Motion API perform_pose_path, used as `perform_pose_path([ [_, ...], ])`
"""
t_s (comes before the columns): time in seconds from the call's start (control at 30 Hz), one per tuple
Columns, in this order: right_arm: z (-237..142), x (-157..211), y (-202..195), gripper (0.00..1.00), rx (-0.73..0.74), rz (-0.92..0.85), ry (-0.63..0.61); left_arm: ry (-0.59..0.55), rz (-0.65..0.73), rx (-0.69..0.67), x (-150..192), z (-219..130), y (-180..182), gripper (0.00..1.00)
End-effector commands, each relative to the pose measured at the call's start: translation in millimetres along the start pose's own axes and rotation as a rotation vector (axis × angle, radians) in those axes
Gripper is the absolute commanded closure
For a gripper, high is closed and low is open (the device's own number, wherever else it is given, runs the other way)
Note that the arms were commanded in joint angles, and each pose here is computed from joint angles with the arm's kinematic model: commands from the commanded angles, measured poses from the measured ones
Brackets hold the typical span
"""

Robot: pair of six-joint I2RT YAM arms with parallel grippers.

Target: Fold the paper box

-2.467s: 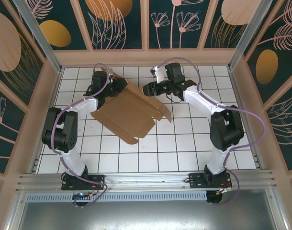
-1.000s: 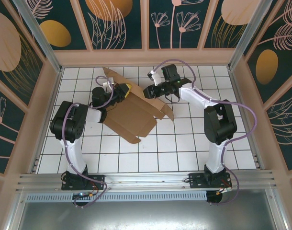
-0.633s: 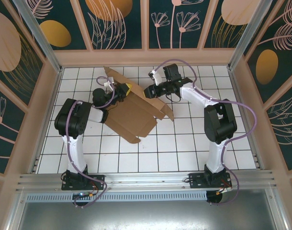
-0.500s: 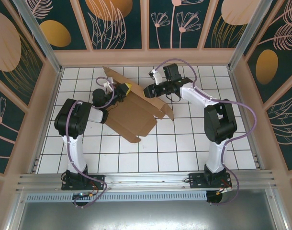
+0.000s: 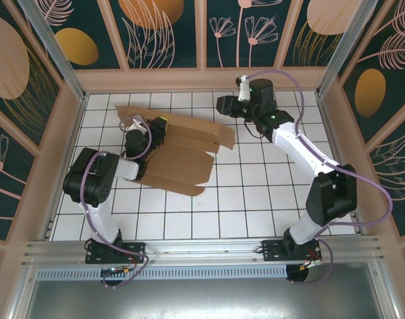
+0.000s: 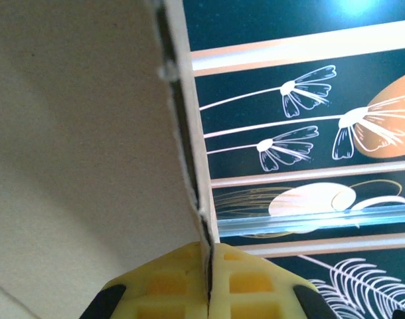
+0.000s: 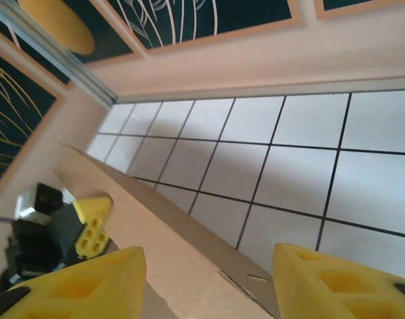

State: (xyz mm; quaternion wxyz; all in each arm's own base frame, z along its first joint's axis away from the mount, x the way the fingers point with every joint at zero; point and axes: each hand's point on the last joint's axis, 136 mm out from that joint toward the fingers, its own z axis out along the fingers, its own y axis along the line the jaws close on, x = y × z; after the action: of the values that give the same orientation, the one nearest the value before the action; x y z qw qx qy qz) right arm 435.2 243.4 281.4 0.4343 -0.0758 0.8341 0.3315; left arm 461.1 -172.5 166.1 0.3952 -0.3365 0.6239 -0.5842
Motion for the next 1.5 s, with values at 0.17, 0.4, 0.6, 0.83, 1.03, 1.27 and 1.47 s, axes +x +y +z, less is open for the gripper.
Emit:
perform_pose_path([
  [0.17,18,8,-4,0.47,-0.102,0.27,0.162,-0.168,-0.038,-0.224,12,-5,6,1.0],
  [0.4,28,34,-14,0.43,-0.029,0.308,0.194,-0.231,0.008,-0.278,7,-20,13,1.0],
  [0.6,35,55,-11,0.4,-0.042,0.331,0.226,-0.2,0.004,-0.242,14,-12,30,1.0],
  [0.83,43,63,-16,0.39,-0.013,0.318,0.234,-0.203,0.02,-0.222,13,-14,29,1.0],
  [1.03,55,76,-18,0.38,-0.018,0.347,0.26,-0.193,0.01,-0.21,15,-18,27,1.0],
  [1.27,59,93,-4,0.36,-0.062,0.375,0.274,-0.18,0.003,-0.201,17,-19,22,1.0],
  [1.47,71,92,17,0.35,-0.213,0.452,0.245,-0.161,-0.005,-0.191,20,-18,20,1.0],
])
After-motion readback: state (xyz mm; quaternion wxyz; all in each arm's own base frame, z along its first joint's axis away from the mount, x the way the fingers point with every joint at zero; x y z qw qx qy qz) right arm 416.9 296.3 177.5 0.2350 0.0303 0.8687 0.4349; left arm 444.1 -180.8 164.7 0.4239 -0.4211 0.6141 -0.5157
